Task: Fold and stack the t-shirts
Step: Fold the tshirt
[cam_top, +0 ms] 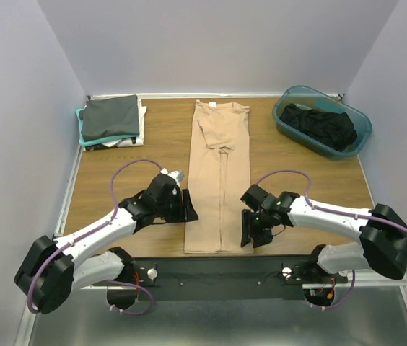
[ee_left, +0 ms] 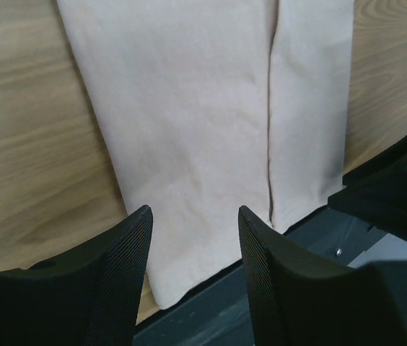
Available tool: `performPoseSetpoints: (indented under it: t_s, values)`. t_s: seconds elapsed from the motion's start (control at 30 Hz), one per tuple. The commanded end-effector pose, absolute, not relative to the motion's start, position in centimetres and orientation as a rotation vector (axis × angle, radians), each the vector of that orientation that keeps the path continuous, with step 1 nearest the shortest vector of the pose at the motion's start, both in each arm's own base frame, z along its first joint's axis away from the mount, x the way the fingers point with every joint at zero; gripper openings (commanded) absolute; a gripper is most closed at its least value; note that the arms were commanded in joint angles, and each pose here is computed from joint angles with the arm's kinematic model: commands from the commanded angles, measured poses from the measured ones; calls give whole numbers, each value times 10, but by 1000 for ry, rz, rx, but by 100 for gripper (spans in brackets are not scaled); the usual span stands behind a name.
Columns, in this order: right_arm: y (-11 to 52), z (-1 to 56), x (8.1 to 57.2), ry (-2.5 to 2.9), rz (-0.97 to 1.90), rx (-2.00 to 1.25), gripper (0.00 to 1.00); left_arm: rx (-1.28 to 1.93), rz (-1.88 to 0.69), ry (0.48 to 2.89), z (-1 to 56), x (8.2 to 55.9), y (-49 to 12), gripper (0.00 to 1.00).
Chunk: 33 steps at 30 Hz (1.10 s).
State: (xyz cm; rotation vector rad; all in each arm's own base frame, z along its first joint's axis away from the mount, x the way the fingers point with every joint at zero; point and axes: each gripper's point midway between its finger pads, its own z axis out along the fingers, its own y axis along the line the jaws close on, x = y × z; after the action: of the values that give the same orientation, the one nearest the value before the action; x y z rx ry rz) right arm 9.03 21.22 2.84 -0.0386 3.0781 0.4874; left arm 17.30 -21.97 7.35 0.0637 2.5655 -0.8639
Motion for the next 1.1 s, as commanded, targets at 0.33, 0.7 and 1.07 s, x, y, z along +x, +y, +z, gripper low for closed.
performPoseSetpoints:
  t_s: [0.33, 0.7, 1.07]
  values:
    - [185, 11, 75, 3119, 325, 77, 47, -19, -793, 2674, 51, 138, -209, 58]
    - [186, 3, 73, 3115, 341, 54, 35, -65, -742, 2744, 37, 115, -198, 58]
    - [192, -1, 76, 3120, 345, 1, 26, -68, -744, 2814, 27, 97, -196, 55]
